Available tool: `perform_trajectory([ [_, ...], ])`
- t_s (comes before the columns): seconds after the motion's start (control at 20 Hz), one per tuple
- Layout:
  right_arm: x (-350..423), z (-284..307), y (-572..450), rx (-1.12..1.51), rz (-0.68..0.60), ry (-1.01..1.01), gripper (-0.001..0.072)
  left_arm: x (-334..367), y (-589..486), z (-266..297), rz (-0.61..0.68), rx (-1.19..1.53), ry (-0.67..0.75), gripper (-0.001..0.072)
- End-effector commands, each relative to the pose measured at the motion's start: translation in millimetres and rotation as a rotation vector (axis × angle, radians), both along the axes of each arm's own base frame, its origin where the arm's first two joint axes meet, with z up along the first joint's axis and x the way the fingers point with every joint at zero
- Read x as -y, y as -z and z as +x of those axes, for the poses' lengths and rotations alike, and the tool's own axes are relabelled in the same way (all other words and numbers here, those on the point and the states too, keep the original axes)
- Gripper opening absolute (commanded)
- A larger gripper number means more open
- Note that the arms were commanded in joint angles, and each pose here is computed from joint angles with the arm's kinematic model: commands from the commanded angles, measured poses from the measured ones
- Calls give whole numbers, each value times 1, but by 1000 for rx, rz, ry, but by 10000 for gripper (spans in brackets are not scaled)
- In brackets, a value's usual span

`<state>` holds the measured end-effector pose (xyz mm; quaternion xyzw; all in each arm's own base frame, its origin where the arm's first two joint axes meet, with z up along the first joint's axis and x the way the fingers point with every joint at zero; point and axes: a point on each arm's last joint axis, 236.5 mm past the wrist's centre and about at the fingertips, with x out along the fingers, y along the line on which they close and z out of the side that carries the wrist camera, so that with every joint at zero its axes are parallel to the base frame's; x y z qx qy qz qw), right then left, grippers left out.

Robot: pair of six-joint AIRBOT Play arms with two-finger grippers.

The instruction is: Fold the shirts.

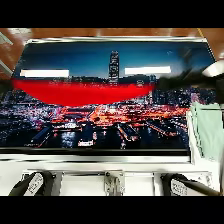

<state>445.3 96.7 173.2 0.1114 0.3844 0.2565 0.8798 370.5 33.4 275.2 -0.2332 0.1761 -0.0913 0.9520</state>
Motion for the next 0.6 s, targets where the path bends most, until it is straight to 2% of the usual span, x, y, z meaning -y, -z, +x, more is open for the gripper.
perform_trajectory([
  [0.0,38,-66,-299,867,-118,226,50,39,-252,-94,161,659,-97,35],
  [0.1,56,-163,-407,1192,-137,365,50,72,-320,-158,277,851,-103,35],
  [0.25,58,-255,-438,1291,-138,425,51,116,-344,-217,381,932,-63,35],
  [0.45,75,-290,-393,1115,-278,475,51,119,-294,-228,453,712,-100,35],
  [0.55,85,-293,-377,1049,-320,505,51,125,-270,-227,468,614,-62,36],
])
